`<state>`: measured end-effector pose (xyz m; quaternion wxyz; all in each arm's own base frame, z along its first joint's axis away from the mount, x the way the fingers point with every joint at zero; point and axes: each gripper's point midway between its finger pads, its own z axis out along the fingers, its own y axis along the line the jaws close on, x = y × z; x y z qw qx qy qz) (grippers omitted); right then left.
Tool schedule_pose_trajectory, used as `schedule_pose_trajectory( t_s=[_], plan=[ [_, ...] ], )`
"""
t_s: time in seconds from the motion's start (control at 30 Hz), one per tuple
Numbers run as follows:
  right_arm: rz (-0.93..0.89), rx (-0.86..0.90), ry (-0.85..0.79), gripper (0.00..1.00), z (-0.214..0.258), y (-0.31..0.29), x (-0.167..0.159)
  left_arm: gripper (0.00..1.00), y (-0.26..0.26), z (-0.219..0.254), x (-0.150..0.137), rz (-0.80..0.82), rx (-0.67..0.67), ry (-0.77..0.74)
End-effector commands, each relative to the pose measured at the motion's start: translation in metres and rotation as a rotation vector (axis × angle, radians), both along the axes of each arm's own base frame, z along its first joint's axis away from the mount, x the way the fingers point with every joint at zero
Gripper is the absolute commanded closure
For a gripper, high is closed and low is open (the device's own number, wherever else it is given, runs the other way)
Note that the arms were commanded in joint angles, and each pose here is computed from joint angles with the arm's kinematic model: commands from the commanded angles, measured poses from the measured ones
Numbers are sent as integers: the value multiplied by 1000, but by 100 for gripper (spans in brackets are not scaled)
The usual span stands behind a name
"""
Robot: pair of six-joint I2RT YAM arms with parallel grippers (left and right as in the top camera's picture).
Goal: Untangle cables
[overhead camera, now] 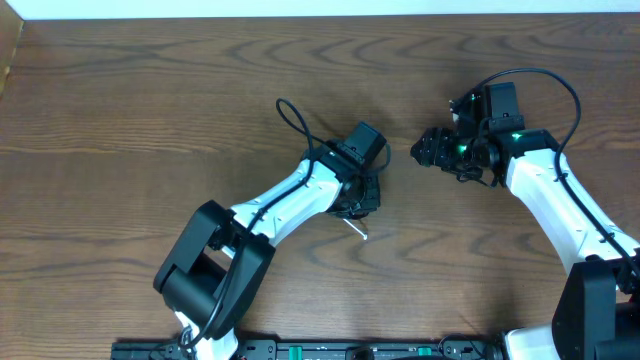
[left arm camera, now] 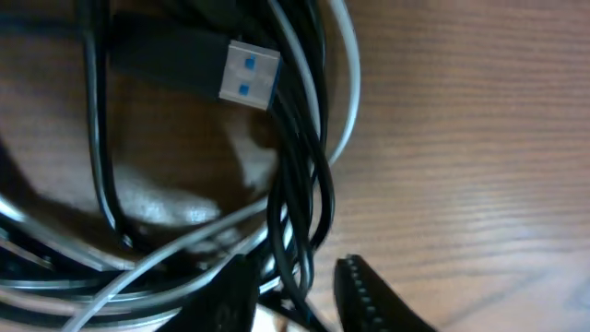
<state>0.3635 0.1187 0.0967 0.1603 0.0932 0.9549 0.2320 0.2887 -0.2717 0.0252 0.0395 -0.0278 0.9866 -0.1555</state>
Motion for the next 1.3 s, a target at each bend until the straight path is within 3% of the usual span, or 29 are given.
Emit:
schedule_pose_trajectory(
  t_s=[0.0, 0.07, 0.1, 0.23, 0.4, 0.53, 0.8, 1.07, 1.27],
  plan=[
    [12, -12, -6, 32, -2, -2, 1, 73, 0, -2, 8, 34, 5, -21],
    [17, -13, -8, 32, -2, -2, 1, 81, -4, 0, 13, 34, -12, -40],
    [17, -13, -8, 33, -2, -2, 1, 92, -6, 1, 15, 34, -21, -51],
    [55, 20, -28, 33, 3, 5, 2, 93, -13, 9, 22, 19, -79, -68],
    [251, 171, -152, 30, 27, 38, 5, 93, -28, 52, 21, -98, -318, -32],
    [267, 199, -165, 39, 31, 43, 6, 92, -17, 77, 26, -77, -433, 0],
    [223, 169, -109, 54, 23, 50, -1, 93, -4, 84, 33, -24, -472, 32],
    [262, 107, -127, 50, 16, 75, -8, 92, -4, 98, 37, 68, -580, 120],
    [252, 90, -126, 50, 14, 75, -7, 93, 5, 109, 43, 248, -670, 275]
  ],
)
